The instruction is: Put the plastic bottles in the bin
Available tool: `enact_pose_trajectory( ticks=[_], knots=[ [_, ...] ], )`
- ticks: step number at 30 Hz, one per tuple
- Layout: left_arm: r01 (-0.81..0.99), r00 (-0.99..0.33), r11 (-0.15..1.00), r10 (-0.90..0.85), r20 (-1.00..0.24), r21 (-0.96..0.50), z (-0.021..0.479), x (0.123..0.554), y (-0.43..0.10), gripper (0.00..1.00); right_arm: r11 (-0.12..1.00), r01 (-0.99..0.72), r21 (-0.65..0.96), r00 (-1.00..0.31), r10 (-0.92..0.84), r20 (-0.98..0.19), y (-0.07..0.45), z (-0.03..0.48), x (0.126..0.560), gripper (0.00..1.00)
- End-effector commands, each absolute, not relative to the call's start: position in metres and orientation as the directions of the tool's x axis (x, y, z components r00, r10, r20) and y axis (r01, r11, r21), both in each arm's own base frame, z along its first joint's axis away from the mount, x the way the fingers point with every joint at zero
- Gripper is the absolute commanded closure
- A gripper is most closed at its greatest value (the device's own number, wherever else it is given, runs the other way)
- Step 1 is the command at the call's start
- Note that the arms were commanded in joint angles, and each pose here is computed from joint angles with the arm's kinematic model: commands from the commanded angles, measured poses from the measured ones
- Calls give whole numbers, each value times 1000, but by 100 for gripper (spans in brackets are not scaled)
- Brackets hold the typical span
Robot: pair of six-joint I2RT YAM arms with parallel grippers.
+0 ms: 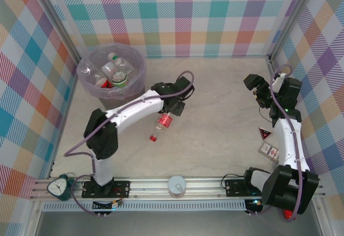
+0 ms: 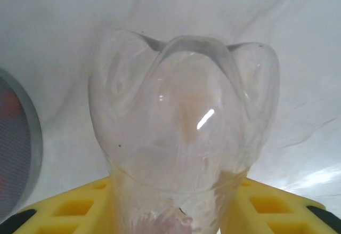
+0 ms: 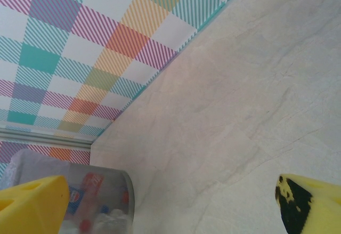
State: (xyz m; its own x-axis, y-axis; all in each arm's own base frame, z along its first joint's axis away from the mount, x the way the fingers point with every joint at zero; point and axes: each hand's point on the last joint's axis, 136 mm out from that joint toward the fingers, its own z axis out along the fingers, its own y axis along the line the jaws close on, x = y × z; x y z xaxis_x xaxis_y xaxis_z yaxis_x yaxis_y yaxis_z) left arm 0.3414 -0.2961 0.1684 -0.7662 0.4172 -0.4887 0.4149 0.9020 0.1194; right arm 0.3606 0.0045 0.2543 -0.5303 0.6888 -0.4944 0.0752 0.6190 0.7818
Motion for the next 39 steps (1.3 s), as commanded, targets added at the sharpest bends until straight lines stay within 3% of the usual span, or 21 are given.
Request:
enact_pose_trajectory(
  ticks=[1,6,11,18,24,28,39],
  knots=[
    [440,-673,898,340,-657,14,245,349,-313,55,633,22,774,-517,670,-533,7,271,364,1],
    [439,-539,897,215,-815,-54,326,365,-309,57,639,19,769,-515,666,-540,7,273,363,1],
    [416,-362,890,-27,-932,-187,420,384,-277,61,634,10,773,-515,666,-540,8,275,363,1],
    [322,-155,899,-259,-953,-297,499,410,-203,65,633,4,774,-514,665,-542,9,276,363,1],
    [331,-5,841,-452,-892,-428,547,420,-150,73,634,6,773,-512,666,-542,8,276,362,1],
    [325,69,841,-477,-876,-433,568,423,-124,75,634,5,773,-512,665,-543,9,277,362,1],
    [-95,153,953,-270,-951,-286,558,427,-16,79,634,3,773,-512,665,-543,8,277,364,1]
  ],
)
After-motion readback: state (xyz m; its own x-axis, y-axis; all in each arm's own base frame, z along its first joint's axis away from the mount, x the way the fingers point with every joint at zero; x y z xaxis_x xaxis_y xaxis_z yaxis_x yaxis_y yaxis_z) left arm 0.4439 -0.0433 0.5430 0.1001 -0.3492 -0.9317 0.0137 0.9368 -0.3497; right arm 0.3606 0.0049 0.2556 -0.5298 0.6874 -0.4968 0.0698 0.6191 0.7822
